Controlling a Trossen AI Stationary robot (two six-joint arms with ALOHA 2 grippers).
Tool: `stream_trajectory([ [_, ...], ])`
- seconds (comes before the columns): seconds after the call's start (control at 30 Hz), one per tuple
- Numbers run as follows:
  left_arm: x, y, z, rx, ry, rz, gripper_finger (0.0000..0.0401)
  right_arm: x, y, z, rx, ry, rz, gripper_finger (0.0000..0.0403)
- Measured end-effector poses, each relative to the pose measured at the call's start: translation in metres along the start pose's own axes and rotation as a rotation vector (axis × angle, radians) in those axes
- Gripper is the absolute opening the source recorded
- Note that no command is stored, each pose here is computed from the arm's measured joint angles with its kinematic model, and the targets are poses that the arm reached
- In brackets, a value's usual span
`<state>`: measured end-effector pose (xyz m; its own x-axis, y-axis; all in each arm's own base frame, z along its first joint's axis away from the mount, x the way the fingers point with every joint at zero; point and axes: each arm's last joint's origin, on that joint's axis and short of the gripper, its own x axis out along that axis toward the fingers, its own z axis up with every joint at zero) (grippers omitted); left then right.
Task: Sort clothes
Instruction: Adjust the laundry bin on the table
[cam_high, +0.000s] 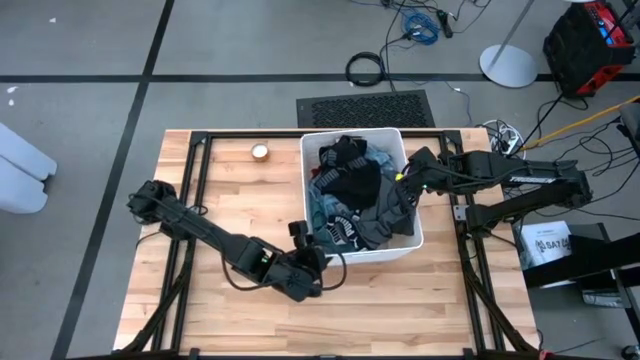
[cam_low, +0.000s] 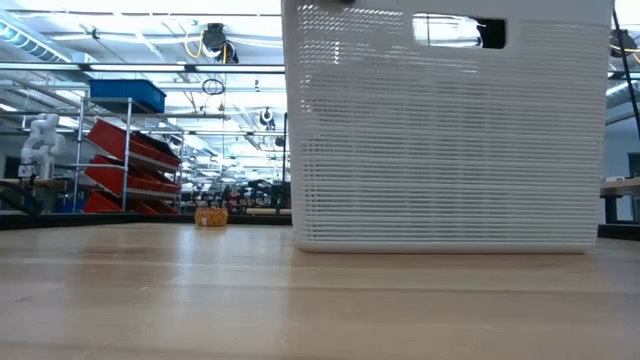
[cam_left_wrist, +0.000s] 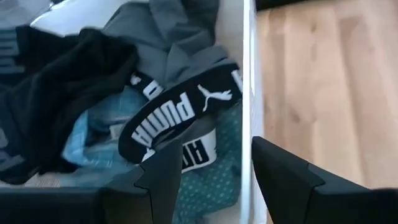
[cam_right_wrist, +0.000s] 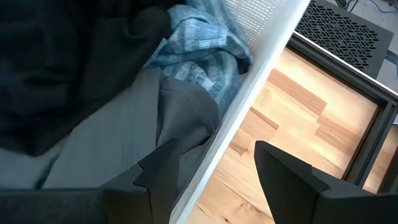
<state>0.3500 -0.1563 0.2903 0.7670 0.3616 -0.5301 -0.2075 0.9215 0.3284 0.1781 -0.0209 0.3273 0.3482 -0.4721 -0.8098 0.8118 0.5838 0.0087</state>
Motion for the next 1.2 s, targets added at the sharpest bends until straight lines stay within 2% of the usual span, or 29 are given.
stream_trajectory([
  [0.27, 0.001, 0.005, -0.004, 0.032, 0.024, 0.093, 0.02, 0.0, 0.0, 0.0, -0.02, 0.0, 0.0, 0.0194],
  [0.43, 0.006, 0.011, -0.004, 0.005, 0.037, 0.112, 0.02, 0.0, 0.0, 0.0, -0.023, -0.001, 0.001, 0.0194],
  [0.6, 0.005, 0.012, -0.003, -0.001, 0.033, 0.098, 0.02, -0.002, 0.0, 0.002, -0.083, -0.024, 0.023, 0.0194],
  [0.77, -0.015, 0.019, 0.008, -0.028, -0.034, 0.053, 0.02, -0.014, -0.004, 0.005, -0.076, -0.103, 0.107, 0.0194],
  [0.9, -0.027, 0.029, 0.016, -0.049, -0.064, -0.015, 0.02, -0.027, -0.01, 0.007, -0.09, -0.148, 0.223, 0.0194],
  [1.03, -0.045, 0.044, 0.024, -0.07, -0.113, -0.067, 0.02, -0.041, -0.016, 0.001, -0.167, -0.147, 0.368, 0.0194],
  [1.2, -0.069, 0.073, 0.03, -0.084, -0.147, -0.067, 0.02, -0.067, -0.029, -0.014, -0.241, -0.215, 0.492, 0.0194],
])
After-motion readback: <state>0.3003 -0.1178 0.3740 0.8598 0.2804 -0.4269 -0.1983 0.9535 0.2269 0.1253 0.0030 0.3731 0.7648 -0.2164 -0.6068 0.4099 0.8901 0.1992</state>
